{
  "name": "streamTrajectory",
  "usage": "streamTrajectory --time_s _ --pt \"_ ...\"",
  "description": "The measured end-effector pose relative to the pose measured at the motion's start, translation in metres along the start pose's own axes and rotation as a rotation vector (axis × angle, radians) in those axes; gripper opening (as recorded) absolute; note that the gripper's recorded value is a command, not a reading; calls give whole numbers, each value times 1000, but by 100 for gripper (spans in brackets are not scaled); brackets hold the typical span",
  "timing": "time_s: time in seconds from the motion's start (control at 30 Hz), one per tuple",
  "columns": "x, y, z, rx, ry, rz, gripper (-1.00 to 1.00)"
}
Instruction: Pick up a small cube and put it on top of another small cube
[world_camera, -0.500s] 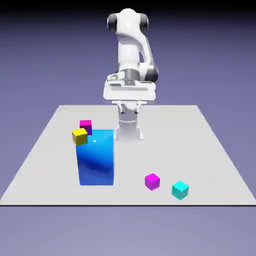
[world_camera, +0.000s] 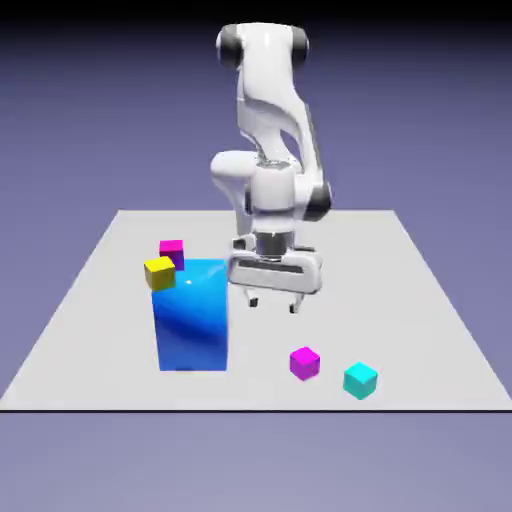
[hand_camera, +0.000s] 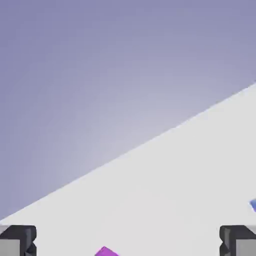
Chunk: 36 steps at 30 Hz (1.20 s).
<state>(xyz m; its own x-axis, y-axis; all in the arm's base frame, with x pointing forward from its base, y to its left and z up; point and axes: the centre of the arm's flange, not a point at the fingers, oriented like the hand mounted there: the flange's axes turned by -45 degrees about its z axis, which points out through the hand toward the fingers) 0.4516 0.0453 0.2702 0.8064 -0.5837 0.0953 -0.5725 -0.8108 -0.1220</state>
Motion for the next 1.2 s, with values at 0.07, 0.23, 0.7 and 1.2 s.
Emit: streamTrajectory --time_s 0.07,0.23,0.7,1.2 --pt "-5 -4 23 -22 -79 91 0" --pt "-25 -16 73 -82 -277 316 0" --pt "-33 -19 98 -92 -317 362 -100" --pt "148 140 -99 -273 -206 581 -100"
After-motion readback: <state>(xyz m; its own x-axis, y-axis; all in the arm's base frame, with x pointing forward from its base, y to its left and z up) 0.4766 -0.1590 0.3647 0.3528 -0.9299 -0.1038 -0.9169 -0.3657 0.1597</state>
